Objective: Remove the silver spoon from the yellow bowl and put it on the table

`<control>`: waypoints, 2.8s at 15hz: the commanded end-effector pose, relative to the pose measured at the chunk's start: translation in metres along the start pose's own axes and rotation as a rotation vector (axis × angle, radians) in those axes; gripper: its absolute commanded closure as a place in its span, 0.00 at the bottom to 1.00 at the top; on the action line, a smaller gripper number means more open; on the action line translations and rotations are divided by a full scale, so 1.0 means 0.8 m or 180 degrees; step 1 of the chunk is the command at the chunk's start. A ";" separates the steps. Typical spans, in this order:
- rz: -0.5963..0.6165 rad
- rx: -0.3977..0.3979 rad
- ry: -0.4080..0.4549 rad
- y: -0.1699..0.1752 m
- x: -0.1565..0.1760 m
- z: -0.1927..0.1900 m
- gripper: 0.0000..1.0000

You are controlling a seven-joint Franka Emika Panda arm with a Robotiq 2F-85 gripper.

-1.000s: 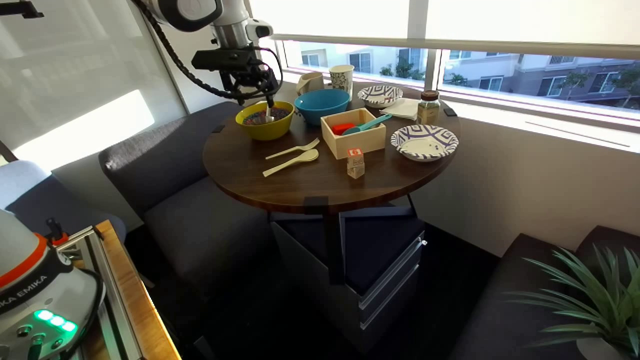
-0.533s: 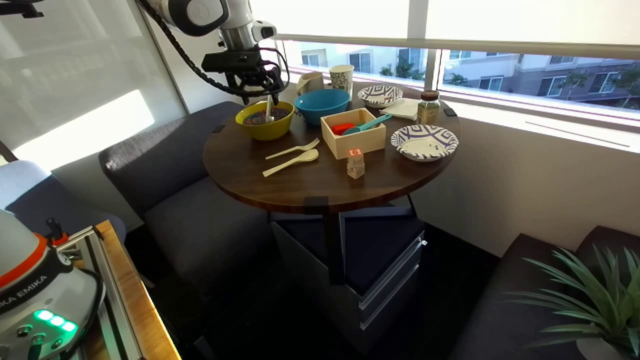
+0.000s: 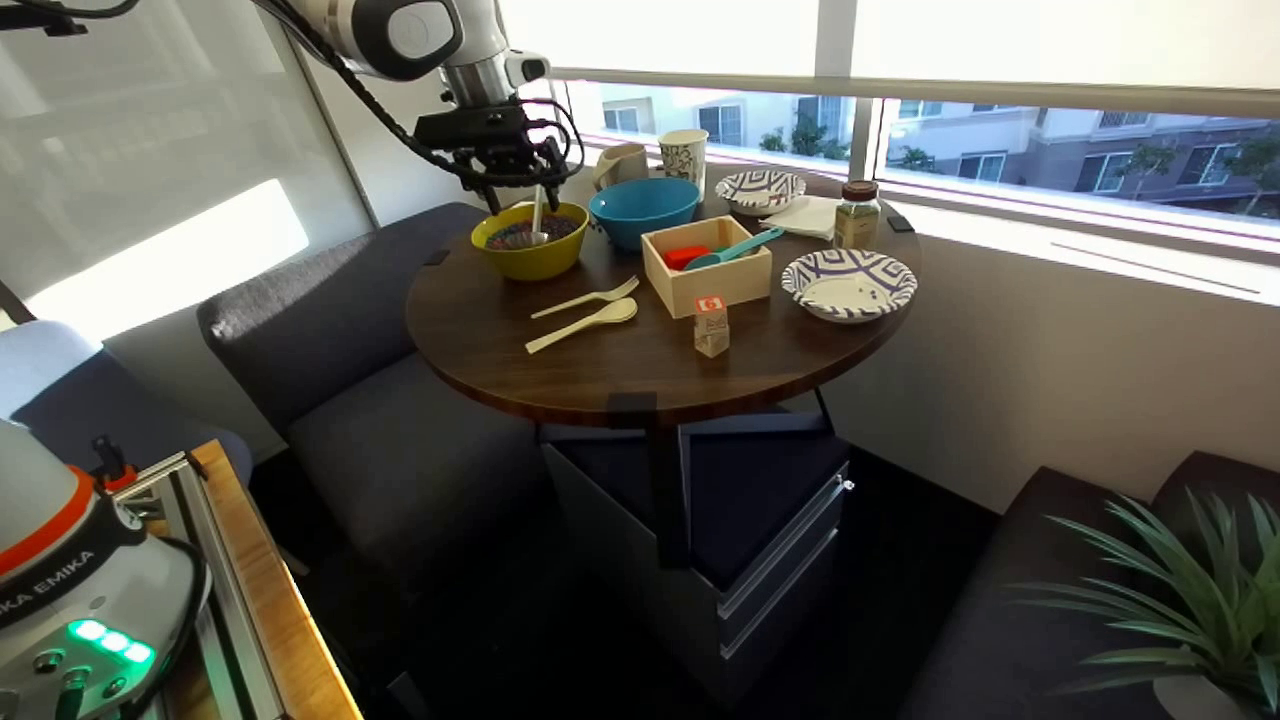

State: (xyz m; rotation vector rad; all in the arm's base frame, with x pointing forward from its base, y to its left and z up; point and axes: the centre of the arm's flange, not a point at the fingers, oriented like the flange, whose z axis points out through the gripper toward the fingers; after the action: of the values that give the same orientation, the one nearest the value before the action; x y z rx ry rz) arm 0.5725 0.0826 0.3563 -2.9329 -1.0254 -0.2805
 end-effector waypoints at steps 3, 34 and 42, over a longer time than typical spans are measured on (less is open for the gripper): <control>-0.0131 -0.0073 0.0021 0.003 0.021 0.035 0.18; -0.0340 -0.0175 -0.0083 -0.011 0.038 0.044 0.76; -0.0362 -0.0216 -0.0081 -0.010 0.036 0.040 0.96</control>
State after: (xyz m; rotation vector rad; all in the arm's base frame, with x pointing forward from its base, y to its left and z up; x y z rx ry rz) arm 0.5986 0.1087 0.3274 -2.9323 -1.2106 -0.3162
